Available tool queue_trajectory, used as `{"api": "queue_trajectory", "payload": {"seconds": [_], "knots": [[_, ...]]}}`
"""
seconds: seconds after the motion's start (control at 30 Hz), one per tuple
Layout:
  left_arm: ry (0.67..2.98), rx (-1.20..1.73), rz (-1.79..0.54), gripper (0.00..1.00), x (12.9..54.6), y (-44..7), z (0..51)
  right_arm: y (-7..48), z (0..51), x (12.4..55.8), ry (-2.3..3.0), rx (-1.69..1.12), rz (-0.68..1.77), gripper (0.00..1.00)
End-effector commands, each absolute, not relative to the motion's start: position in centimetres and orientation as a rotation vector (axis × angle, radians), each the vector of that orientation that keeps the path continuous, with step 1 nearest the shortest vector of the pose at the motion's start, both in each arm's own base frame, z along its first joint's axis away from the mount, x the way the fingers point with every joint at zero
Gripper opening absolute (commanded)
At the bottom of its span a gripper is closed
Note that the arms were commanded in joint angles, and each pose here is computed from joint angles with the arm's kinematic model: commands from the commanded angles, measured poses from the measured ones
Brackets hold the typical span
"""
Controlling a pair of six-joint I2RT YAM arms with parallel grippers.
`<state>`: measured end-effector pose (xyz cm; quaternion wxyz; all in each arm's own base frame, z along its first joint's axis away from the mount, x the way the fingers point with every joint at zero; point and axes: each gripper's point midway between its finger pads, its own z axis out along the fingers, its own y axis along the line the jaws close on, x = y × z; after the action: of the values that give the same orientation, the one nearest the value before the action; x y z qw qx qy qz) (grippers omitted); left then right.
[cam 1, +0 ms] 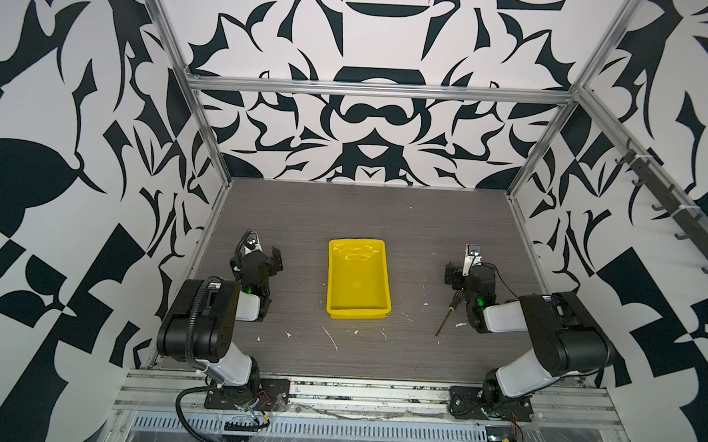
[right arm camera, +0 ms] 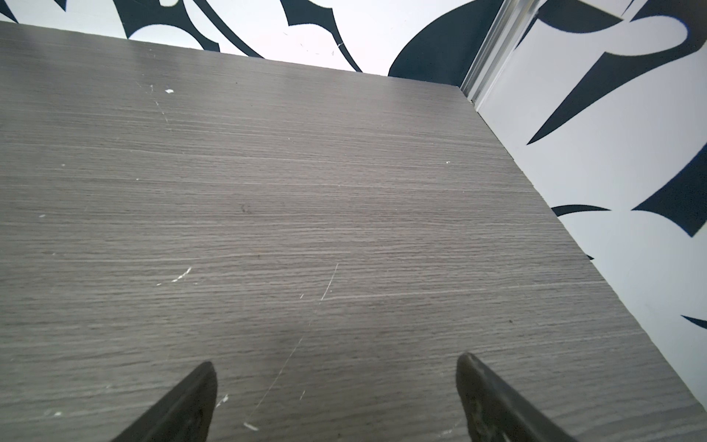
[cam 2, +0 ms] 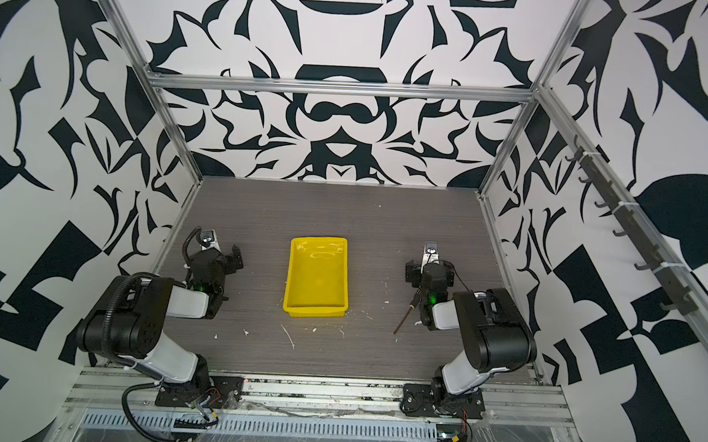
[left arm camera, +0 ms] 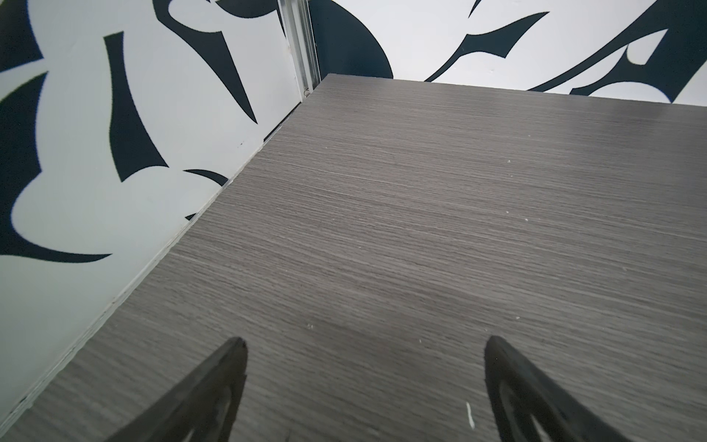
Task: Put the screwdriver in the bin
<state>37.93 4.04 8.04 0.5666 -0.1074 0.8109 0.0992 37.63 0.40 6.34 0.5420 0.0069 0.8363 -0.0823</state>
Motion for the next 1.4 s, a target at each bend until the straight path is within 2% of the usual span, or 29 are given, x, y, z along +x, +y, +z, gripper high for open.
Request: {"api": "queue_trajectory", "payload": {"seconds": [0.0,0.47,0.6,0.7,0.77,0.83,0.93,1.03,1.13,1.37], "knots": [[1.852,-0.275,0.232,0.99,38.5,4.4,9.5,0.5,8.2,38.5,1.933,0.029,-0.18,1.0],[1.834,-0.275,0.218,0.99,38.2,4.2,9.7,0.3,8.2,38.3,1.924,0.044,-0.181,1.0],[1.752,-0.125,0.128,0.99,36.9,1.7,11.1,1.1,8.4,37.9,1.899,0.011,-0.149,1.0],[1.72,-0.07,0.171,0.99,36.3,0.2,13.2,1.1,8.5,37.9,1.896,0.009,-0.155,1.0],[1.801,0.002,0.15,0.99,35.9,-2.2,15.4,1.1,8.5,37.9,1.896,0.007,-0.159,1.0],[1.942,0.056,0.011,0.99,34.7,-4.6,17.5,1.1,8.5,37.9,1.896,0.008,-0.158,1.0],[2.025,-0.172,-0.139,0.99,32.2,-4.5,19.9,1.3,8.3,38.1,1.913,-0.013,-0.16,1.0],[2.109,-0.343,-0.234,0.99,29.7,-4.3,18.3,1.2,8.3,38.1,1.912,-0.01,-0.16,1.0],[2.212,-0.379,-0.248,0.99,28.0,-4.4,14.7,1.2,8.3,38.1,1.912,-0.01,-0.161,1.0],[2.322,-0.308,-0.301,0.99,28.3,-6.0,13.6,0.9,9.6,37.0,1.844,0.028,-0.194,1.0]]}}
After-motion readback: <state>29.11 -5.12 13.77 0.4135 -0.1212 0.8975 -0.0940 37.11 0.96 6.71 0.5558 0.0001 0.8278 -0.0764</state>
